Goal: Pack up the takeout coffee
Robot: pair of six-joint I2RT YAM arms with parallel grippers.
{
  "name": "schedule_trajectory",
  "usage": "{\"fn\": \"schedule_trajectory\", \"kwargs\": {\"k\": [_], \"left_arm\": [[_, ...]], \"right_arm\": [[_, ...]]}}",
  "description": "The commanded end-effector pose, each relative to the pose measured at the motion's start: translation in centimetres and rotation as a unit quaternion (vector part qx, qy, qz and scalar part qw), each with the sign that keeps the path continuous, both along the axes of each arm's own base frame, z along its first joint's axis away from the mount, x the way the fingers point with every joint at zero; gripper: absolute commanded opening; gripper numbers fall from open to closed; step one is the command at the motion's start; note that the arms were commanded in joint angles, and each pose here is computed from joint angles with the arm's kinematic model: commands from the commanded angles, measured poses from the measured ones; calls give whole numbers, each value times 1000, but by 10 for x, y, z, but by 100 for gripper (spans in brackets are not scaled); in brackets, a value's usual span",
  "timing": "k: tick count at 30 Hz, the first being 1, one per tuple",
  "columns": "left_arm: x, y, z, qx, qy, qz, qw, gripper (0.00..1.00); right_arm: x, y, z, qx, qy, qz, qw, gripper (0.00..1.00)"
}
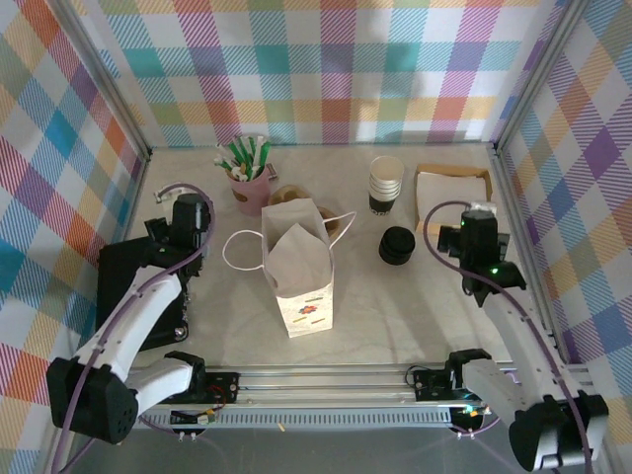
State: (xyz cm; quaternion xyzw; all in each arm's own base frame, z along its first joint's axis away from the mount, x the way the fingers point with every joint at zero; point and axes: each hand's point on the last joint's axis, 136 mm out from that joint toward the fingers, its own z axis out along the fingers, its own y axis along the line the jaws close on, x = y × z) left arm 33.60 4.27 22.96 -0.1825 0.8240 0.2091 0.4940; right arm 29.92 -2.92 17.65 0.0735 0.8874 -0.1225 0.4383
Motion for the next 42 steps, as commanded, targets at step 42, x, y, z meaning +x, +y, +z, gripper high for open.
{"fn": "schedule_trajectory", "kwargs": {"k": [42], "left_arm": [[55, -34, -140, -44, -84, -151, 984, 100]], "right_arm": [[96, 34, -84, 110, -152, 125, 974, 99]]}}
